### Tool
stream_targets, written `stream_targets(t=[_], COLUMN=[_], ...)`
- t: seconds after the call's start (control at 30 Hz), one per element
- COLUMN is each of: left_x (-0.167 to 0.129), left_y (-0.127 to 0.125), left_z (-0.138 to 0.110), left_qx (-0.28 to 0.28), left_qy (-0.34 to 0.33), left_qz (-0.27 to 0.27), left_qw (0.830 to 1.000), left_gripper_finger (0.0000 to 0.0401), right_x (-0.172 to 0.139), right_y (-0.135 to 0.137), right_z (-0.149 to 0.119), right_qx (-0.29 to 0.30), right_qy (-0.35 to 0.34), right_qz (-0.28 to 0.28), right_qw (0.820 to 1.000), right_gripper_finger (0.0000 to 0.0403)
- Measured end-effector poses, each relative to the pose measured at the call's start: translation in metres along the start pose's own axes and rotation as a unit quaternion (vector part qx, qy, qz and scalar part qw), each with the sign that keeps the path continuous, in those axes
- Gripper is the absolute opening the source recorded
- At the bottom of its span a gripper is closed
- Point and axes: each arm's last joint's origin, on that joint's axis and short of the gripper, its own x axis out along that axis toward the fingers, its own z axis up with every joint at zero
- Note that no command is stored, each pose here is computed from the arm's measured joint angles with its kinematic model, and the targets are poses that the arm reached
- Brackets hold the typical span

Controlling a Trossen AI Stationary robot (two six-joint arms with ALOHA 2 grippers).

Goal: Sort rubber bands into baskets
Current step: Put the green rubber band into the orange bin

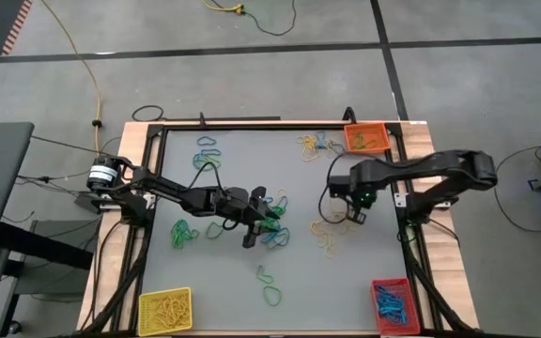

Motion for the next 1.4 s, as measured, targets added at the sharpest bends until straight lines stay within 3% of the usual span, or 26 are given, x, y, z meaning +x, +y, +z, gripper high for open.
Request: stream_targets(t=[0.23, 0.37, 0.6, 0.83, 1.4], left_x=[0.000, 0.000, 0.000, 0.000, 0.000], left_y=[0.000, 0.000, 0.000, 0.000, 0.000], left_z=[0.000, 0.000, 0.000, 0.000, -0.002], left_qx=[0.001, -0.002, -0.006, -0.005, -0.006], left_qy=[0.000, 0.000, 0.000, 0.000, 0.010], left_qz=[0.004, 0.004, 0.004, 0.005, 0.004], left_qw=[1.000, 1.000, 1.000, 1.000, 1.000], left_gripper_finger=[0.0178, 0.0178, 0.0178, 0.0178, 0.0178], right_x=[-0.038, -0.046, -0.041, -0.036, 0.032], right_y=[-0.028, -0.051, -0.101, -0.141, -0.193], right_z=[0.009, 0.013, 0.019, 0.029, 0.065], right_qx=[0.090, 0.126, 0.195, 0.245, 0.276], right_qy=[-0.167, -0.217, -0.222, -0.257, -0.164], right_qz=[-0.013, -0.025, -0.073, -0.082, -0.096], right_qw=[0.982, 0.968, 0.953, 0.931, 0.942], right_gripper_finger=[0.0017, 0.0018, 0.0018, 0.0019, 0.0028])
